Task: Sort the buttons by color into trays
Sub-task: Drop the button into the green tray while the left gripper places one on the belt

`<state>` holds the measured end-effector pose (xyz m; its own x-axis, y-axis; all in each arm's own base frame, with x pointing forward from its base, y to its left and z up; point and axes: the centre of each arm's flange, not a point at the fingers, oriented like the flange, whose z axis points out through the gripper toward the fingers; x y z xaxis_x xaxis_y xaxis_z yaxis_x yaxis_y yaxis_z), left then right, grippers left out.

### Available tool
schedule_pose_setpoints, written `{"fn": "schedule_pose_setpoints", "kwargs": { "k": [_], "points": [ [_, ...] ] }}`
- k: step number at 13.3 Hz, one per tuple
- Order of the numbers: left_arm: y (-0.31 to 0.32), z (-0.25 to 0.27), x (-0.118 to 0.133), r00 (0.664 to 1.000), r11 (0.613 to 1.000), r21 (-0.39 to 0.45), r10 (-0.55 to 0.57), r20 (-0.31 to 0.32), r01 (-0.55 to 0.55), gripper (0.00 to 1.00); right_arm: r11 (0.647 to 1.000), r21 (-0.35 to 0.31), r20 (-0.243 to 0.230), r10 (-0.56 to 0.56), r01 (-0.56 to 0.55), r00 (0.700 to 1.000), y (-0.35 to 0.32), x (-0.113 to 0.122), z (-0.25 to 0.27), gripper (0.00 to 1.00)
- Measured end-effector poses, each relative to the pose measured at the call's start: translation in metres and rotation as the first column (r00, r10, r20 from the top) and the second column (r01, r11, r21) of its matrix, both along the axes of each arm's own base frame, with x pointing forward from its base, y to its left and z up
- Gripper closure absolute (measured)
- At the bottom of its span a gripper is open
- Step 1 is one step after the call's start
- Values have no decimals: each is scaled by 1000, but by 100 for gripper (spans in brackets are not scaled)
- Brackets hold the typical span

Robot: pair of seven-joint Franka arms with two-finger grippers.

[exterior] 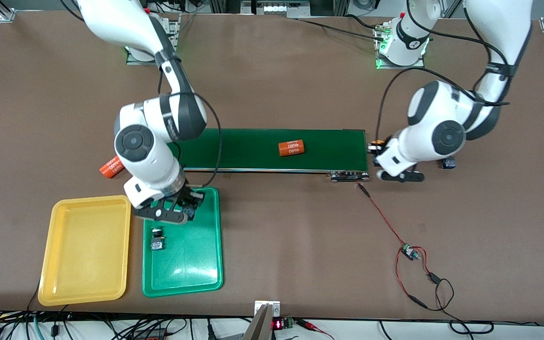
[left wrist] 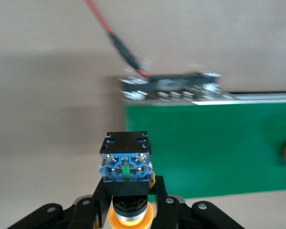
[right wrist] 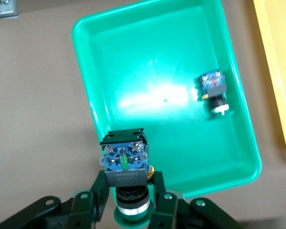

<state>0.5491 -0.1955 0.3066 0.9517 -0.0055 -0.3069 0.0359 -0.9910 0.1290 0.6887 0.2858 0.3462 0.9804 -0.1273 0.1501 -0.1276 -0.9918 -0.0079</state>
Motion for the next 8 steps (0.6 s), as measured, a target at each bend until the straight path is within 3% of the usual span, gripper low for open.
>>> {"fn": "schedule_pose_setpoints", "kwargs": {
  "k": [3,8],
  "points": [
    [-44,-4,-13,1000,1000,-28,-6,16,6,59,997,-30,43,70,-69,997,-4,19,-33,58],
    [-82,-45,-36,999,999,-40,-18,28,19,59,989,-79,60,128,-123,990,-23,38,-95,58]
  ]
}}
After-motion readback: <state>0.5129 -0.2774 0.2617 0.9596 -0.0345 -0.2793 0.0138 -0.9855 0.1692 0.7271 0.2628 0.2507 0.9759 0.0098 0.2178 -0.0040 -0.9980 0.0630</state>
